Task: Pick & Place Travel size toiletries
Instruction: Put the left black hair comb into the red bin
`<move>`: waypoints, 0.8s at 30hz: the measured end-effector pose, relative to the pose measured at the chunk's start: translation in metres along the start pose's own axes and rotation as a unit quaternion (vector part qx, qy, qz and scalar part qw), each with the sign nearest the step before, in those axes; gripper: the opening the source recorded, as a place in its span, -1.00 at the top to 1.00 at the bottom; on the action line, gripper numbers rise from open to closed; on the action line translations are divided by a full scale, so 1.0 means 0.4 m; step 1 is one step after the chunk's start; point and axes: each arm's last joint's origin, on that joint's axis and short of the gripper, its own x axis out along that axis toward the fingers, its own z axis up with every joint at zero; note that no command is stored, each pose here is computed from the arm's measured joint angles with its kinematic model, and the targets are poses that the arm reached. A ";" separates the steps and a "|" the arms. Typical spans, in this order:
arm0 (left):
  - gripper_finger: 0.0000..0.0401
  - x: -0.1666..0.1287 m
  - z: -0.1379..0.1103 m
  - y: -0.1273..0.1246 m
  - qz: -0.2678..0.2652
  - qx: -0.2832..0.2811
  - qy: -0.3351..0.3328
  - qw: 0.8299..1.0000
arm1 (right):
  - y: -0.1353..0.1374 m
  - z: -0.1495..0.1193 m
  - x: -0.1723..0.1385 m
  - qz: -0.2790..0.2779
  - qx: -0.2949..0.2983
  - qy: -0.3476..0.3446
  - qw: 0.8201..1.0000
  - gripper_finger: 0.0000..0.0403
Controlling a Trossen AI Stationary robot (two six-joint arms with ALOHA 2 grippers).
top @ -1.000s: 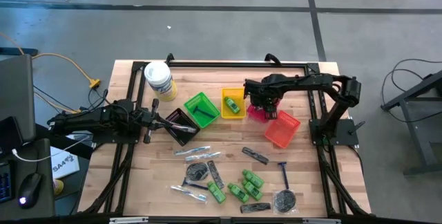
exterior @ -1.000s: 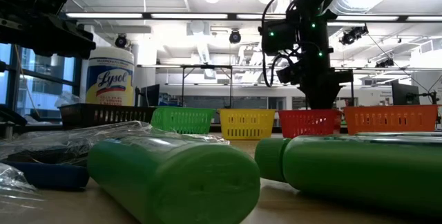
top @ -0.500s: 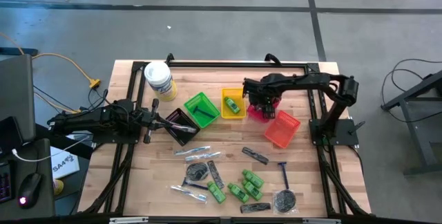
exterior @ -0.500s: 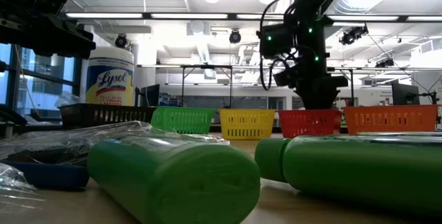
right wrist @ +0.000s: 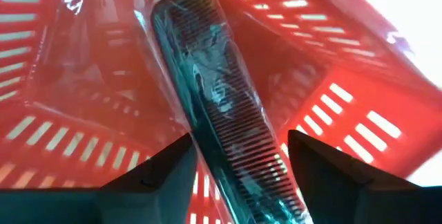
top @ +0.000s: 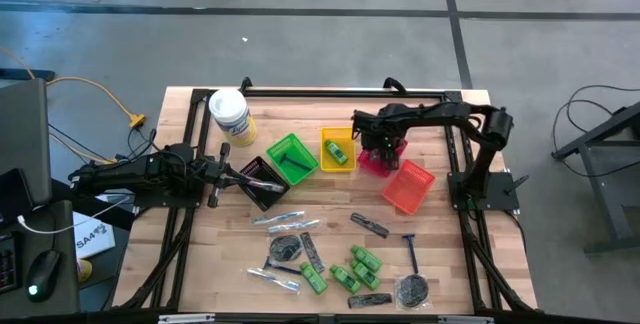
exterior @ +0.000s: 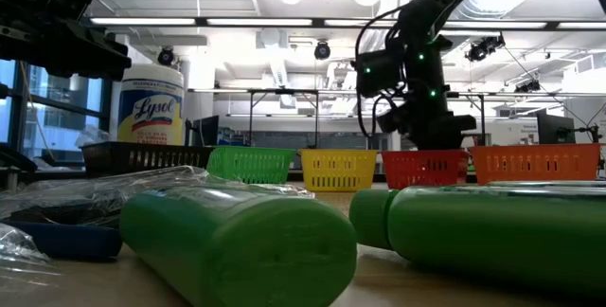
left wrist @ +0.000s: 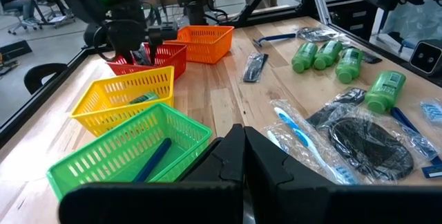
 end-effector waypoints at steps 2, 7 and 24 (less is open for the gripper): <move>1.00 0.000 0.000 0.000 0.000 0.000 0.000 1.000 | 0.000 0.000 0.000 -0.003 -0.004 0.001 1.000 0.07; 1.00 0.000 0.000 0.000 0.000 0.000 0.000 1.000 | 0.008 0.007 -0.002 -0.013 -0.016 -0.004 1.000 0.58; 1.00 0.000 0.000 0.000 0.000 0.000 0.000 1.000 | 0.029 0.013 -0.027 -0.070 -0.048 -0.007 0.996 0.97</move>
